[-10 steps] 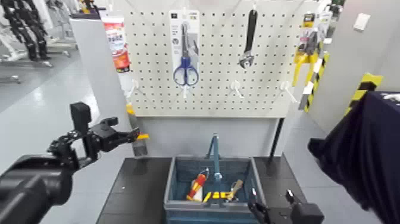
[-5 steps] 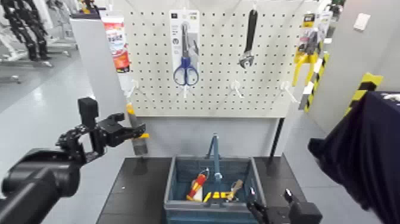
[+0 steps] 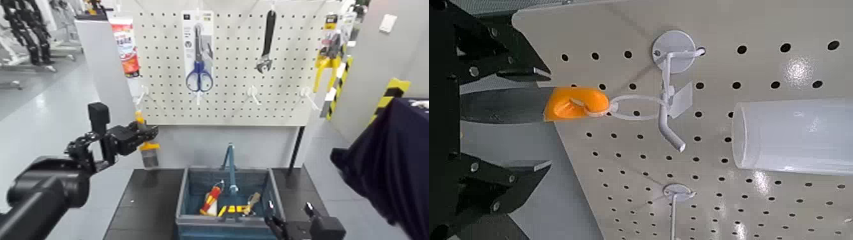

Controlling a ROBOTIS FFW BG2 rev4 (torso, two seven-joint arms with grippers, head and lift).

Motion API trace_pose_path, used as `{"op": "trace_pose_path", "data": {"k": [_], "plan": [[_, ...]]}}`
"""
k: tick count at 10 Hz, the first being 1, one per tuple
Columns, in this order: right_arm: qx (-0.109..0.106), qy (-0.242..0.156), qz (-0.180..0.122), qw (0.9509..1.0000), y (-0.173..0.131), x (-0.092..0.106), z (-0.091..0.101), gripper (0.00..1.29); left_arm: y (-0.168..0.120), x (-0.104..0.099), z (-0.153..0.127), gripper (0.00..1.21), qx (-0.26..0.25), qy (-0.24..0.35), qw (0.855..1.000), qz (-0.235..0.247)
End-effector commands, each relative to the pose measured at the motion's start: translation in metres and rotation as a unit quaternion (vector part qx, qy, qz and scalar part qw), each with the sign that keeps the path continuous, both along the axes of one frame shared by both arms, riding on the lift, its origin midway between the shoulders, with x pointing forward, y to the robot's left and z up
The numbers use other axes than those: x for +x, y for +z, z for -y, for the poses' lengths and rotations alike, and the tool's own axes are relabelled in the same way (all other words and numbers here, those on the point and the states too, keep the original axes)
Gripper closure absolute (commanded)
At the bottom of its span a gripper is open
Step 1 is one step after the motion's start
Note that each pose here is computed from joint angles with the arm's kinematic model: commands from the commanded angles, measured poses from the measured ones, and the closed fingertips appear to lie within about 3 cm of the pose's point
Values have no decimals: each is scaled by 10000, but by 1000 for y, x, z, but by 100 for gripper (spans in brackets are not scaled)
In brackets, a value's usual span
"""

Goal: Put the yellow paint brush into the crate.

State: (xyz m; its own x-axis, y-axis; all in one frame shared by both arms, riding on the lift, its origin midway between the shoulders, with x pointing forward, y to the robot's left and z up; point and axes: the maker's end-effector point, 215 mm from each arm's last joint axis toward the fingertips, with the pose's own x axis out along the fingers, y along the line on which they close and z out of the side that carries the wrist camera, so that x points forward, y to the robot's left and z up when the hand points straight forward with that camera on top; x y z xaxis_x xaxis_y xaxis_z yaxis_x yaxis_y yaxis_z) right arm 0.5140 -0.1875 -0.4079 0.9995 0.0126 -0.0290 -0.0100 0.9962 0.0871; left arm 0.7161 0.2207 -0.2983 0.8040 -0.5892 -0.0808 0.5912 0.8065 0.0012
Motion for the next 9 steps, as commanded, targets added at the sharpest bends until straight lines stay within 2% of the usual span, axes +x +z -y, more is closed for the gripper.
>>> {"op": "trace_pose_path", "data": {"k": [1,6,9], "plan": [[-4,-8,6,10000,0,0,1,14,-2,-1,1,120,-1,1,10000,-18],[-15,-21,8,10000,0,0,3,14,-3,-3,5,120,-29,-70,10000,-12],[-23,-28,8,10000,0,0,5,14,6,-7,7,120,-151,-79,9998,128]]}}
